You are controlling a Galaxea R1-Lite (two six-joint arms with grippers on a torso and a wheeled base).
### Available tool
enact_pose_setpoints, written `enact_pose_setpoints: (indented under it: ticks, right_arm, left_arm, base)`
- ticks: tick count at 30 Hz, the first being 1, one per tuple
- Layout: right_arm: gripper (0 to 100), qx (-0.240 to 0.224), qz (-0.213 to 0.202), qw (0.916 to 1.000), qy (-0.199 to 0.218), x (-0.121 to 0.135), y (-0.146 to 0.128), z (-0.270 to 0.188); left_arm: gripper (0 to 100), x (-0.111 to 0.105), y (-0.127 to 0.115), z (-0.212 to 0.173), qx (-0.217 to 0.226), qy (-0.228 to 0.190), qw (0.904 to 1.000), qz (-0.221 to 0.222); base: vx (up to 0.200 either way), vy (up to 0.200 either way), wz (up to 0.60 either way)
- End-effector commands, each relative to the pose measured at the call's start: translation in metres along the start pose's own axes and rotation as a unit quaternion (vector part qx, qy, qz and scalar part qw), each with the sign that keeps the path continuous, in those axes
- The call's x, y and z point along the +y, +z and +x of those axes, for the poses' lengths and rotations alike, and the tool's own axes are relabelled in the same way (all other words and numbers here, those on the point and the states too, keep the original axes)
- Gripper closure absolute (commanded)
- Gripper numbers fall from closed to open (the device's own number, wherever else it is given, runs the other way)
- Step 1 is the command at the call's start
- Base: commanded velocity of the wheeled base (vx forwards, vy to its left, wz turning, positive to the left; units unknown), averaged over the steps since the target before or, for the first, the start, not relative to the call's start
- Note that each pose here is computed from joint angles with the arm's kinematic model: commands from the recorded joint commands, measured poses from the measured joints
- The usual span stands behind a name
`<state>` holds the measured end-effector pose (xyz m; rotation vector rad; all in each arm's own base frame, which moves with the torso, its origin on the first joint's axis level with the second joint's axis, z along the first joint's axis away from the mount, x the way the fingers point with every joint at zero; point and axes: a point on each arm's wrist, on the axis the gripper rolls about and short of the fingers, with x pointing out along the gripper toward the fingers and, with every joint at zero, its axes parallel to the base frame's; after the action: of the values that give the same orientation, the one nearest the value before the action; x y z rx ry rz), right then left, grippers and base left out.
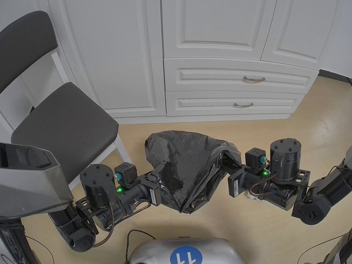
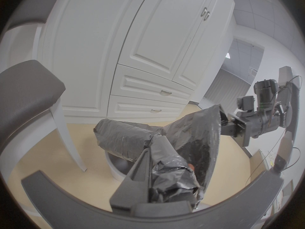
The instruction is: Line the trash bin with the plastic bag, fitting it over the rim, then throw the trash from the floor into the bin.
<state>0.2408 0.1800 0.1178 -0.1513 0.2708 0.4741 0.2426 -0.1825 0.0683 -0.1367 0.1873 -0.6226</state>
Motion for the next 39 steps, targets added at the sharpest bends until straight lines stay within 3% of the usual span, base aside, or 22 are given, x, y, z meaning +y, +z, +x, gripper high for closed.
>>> enact_pose_setpoints:
  ticks: [1,13,14,18,23,33,35,39]
  right_arm:
    - [100,-0.005,0.004,1.0,0.002,0.0,0.002,-0.001]
    - [100,0.02,0.014,0.9991,0.036,0.028,-0.013,0.016]
    - [100,0.021,0.022,0.9989,0.037,0.03,-0.013,0.019]
    - [100,0.006,0.051,0.998,0.036,0.035,-0.013,0.03]
    - [100,0.004,0.054,0.9979,0.036,0.036,-0.014,0.036]
    - [100,-0.004,0.07,0.9974,0.019,0.027,-0.009,0.045]
    - [100,-0.004,0.071,0.9973,0.016,0.025,-0.009,0.045]
    - [100,-0.01,0.075,0.9971,0.008,0.019,-0.006,0.046]
  left_arm:
    - [100,-0.009,0.008,-0.007,-0.011,-0.016,0.9998,0.0]
    - [100,-0.013,-0.037,0.011,0.059,-0.02,0.998,0.004]
    - [0,-0.011,-0.039,0.013,0.061,-0.018,0.998,0.004]
    - [0,-0.004,-0.042,0.016,0.065,-0.006,0.9979,-0.002]
    - [0,-0.003,-0.042,0.02,0.064,-0.01,0.9976,-0.026]
    - [0,0.002,-0.04,0.007,0.076,-0.02,0.9966,-0.026]
    - [0,0.004,-0.04,0.0,0.086,-0.033,0.9954,-0.025]
    - [0,0.019,-0.04,-0.029,0.13,-0.116,0.9846,-0.019]
  base:
    - [0.0,0.0,0.0]
    - [0.0,0.0,0.0]
    - [0.0,0.0,0.0]
    - [0.0,0.0,0.0]
    - [0.0,0.0,0.0]
    - [0.0,0.0,0.0]
    - [0.0,0.0,0.0]
    - [0.0,0.0,0.0]
